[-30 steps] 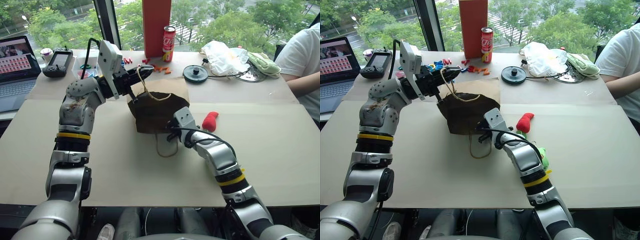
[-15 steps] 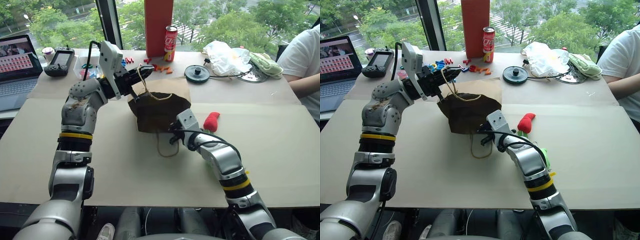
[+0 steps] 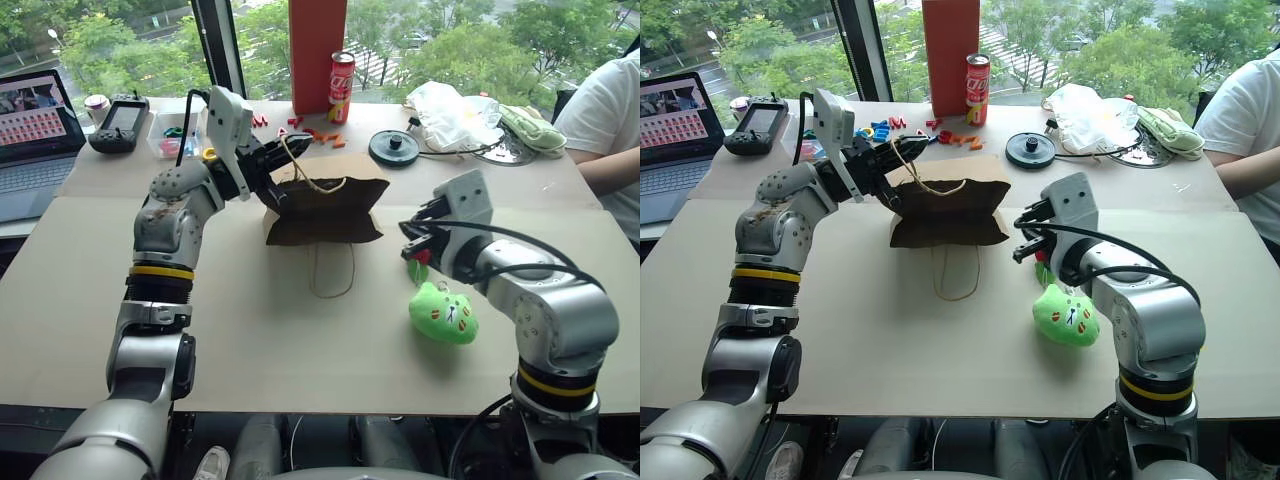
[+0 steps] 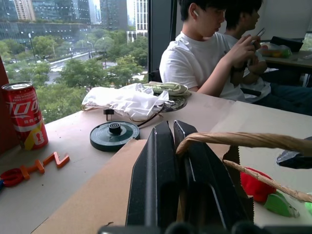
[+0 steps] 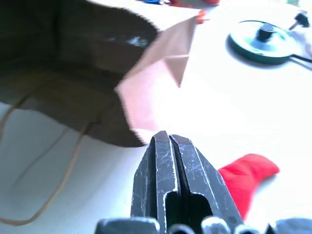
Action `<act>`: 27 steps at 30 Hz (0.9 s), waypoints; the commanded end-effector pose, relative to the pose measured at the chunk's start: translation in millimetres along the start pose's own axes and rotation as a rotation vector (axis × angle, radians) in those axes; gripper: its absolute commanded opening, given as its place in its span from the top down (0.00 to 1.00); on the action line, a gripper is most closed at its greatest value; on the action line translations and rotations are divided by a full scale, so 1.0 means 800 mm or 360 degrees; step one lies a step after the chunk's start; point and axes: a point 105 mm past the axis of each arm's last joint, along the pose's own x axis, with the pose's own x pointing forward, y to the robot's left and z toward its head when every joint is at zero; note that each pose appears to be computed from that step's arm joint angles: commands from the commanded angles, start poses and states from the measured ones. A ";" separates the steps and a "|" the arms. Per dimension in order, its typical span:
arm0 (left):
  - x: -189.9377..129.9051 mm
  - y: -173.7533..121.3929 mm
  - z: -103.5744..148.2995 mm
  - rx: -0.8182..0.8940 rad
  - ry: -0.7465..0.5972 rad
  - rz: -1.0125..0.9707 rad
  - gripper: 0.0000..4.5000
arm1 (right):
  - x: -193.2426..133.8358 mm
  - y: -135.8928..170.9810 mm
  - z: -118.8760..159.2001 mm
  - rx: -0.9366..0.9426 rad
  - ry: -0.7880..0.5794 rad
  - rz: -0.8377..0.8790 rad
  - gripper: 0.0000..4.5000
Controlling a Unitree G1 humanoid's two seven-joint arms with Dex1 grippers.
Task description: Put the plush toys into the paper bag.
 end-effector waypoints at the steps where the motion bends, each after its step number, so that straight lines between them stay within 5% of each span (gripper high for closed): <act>1: 0.007 -0.002 0.030 0.0061 -0.0108 -0.0025 0.96 | 0.011 -0.028 -0.013 0.0044 0.0049 -0.0235 1.00; 7: 0.008 -0.001 0.030 0.0067 -0.0110 -0.0019 1.00 | 0.022 -0.016 -0.034 0.0102 0.0111 -0.0231 0.62; 15: 0.005 0.003 0.028 0.0072 -0.0101 0.0002 1.00 | -0.063 -0.020 -0.013 -0.0201 0.0189 0.0114 0.01; 20: 0.006 0.003 0.022 0.0055 -0.0087 -0.0004 1.00 | -0.101 0.009 -0.045 -0.0388 0.0407 0.0452 0.01; 27: 0.008 0.001 0.023 0.0052 -0.0082 -0.0023 1.00 | -0.103 0.001 -0.096 -0.0518 0.0671 0.0416 0.01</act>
